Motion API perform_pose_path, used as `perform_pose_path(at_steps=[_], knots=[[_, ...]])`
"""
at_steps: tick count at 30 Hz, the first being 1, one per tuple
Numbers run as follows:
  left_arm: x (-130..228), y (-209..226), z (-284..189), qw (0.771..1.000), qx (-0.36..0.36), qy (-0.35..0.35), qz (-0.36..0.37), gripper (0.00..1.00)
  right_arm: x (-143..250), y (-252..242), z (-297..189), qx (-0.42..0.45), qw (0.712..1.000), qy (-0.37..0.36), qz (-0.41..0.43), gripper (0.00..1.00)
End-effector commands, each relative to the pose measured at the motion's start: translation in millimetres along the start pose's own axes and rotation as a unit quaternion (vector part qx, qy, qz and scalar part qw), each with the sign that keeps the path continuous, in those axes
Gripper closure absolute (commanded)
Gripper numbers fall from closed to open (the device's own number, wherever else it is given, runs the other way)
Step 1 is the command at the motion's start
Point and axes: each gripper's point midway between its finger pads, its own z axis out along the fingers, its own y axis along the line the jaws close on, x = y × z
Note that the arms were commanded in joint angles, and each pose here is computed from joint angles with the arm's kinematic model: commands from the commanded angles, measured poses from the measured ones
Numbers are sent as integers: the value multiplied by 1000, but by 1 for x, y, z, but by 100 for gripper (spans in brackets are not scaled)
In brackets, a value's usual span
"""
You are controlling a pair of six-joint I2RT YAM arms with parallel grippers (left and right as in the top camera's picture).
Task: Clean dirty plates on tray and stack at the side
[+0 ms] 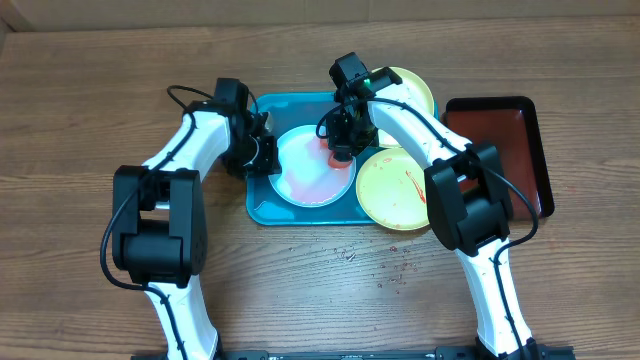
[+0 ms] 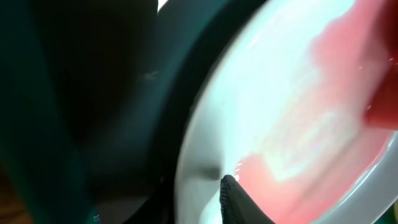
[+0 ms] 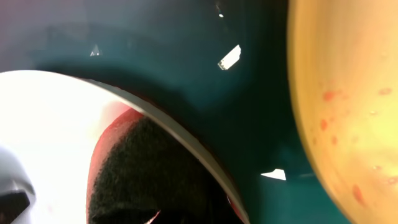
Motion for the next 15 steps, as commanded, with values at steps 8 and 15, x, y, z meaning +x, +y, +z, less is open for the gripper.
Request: perform_pose_path(at_steps=[8, 15], knots=[[6, 9, 18, 1000, -10, 5, -16, 96, 17, 17, 19, -43, 998, 43, -29, 96], [-27, 1, -32, 999, -18, -45, -10, 96, 3, 47, -67, -80, 996, -5, -45, 96]])
